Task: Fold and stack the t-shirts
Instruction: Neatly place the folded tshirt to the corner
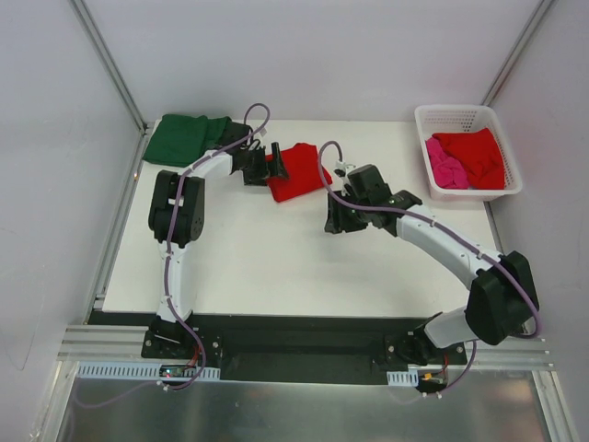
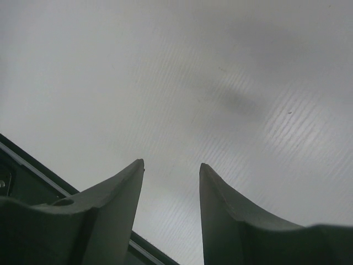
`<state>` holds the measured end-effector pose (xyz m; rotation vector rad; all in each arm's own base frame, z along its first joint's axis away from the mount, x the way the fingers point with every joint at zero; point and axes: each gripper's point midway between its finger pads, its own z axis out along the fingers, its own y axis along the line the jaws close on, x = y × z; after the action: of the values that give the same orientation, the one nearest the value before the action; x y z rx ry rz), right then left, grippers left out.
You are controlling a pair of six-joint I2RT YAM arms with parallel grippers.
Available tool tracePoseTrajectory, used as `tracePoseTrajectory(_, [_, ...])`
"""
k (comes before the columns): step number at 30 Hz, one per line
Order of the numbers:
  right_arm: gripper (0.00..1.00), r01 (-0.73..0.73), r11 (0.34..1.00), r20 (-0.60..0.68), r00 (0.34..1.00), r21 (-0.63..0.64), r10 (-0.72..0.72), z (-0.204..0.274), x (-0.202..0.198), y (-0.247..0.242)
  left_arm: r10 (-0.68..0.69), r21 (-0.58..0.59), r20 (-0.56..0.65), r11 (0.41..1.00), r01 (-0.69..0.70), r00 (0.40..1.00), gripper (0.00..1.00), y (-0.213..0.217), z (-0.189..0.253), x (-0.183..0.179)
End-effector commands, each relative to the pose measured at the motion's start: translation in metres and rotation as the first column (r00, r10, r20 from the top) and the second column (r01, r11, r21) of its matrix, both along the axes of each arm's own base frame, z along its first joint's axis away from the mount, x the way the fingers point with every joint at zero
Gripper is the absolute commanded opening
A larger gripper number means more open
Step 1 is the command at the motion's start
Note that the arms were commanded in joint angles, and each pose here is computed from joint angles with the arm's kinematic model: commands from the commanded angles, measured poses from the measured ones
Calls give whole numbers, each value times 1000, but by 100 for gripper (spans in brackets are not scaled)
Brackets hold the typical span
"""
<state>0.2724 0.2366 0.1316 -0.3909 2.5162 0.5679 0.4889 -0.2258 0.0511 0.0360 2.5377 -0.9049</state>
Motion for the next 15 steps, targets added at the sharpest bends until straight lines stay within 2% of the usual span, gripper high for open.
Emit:
tracePoseTrajectory(1, [48, 24, 999, 81, 996, 46, -28, 32, 33, 2, 32, -77, -31, 996, -34, 999, 99, -7, -8, -3])
tracePoseTrajectory(6, [49, 89, 995, 83, 992, 36, -92, 32, 72, -10, 58, -79, -47, 995, -61, 997, 99, -4, -14, -9])
tracePoseTrajectory(7, [50, 97, 995, 56, 994, 25, -98, 21, 82, -11, 59, -78, -57, 995, -64, 997, 99, -4, -17, -13])
tracePoseTrajectory(9, [50, 108, 993, 49, 993, 52, -110, 26, 99, -10, 72, -83, -45, 994, -76, 996, 99, -4, -16, -13])
tracePoseTrajectory(15, [50, 96, 992, 42, 994, 76, -100, 31, 111, -4, 110, -113, -56, 987, -116, 992, 99, -4, -28, -16])
